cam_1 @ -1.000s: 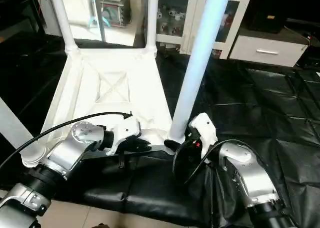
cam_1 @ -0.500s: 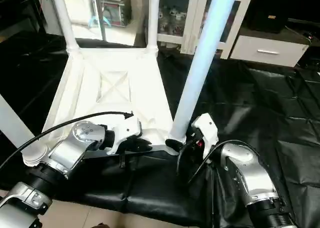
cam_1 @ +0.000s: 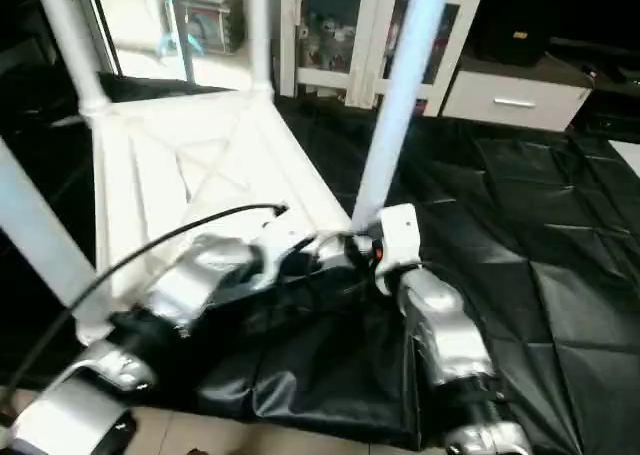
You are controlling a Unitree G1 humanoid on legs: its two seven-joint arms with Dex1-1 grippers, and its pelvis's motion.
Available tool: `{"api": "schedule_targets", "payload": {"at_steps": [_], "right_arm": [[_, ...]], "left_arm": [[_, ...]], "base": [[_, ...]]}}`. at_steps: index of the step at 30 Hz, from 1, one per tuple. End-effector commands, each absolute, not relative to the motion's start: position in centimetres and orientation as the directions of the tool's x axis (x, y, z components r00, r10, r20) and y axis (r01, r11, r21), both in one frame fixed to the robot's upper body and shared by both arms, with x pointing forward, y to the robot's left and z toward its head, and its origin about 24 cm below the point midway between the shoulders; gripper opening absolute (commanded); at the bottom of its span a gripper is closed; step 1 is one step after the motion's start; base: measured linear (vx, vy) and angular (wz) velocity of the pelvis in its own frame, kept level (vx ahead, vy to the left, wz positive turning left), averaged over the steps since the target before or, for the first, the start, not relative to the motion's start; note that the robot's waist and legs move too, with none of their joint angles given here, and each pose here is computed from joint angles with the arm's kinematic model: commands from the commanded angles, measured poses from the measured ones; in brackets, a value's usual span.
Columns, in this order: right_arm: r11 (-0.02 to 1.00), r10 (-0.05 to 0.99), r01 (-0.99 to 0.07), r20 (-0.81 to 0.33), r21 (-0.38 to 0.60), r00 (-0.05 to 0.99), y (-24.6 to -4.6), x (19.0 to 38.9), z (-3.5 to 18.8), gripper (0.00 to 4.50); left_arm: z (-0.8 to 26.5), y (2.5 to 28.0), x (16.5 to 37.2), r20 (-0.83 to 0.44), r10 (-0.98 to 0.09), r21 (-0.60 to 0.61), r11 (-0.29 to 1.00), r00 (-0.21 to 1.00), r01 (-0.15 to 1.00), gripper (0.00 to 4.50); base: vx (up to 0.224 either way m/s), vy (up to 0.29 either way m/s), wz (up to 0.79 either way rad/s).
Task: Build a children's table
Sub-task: Rotate leg to tighten
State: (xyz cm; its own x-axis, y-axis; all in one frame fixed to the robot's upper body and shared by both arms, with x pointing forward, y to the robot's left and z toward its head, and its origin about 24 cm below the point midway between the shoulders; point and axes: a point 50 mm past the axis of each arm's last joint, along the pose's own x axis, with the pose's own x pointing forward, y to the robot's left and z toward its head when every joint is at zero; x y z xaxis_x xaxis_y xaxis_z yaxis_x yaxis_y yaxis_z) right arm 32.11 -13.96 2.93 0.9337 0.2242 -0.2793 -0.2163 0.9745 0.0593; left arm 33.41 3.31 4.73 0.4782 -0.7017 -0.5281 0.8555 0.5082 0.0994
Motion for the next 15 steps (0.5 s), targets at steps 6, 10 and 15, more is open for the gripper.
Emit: {"api": "schedule_targets", "payload": {"at_steps": [6,10,15], "right_arm": [[0.976,0.217,-0.203,-0.325,0.077,0.92,-11.8,32.2,1.2,2.72],[0.969,0.245,-0.224,-0.278,0.106,0.929,-12.0,32.2,1.8,2.72],[0.948,0.298,-0.265,-0.195,0.177,0.934,-13.0,32.0,2.9,3.42]], "left_arm": [[6.3,1.9,34.8,-0.452,-0.645,0.172,0.615,0.616,0.77,0.0],[6.0,2.9,35.0,-0.467,-0.629,0.178,0.622,0.622,0.762,0.0],[6.1,3.7,35.0,-0.453,-0.666,0.196,0.574,0.592,0.795,0.0]], "base": [[0.011,0.0,0.0],[0.0,0.0,0.0],[0.0,0.0,0.0]]}}
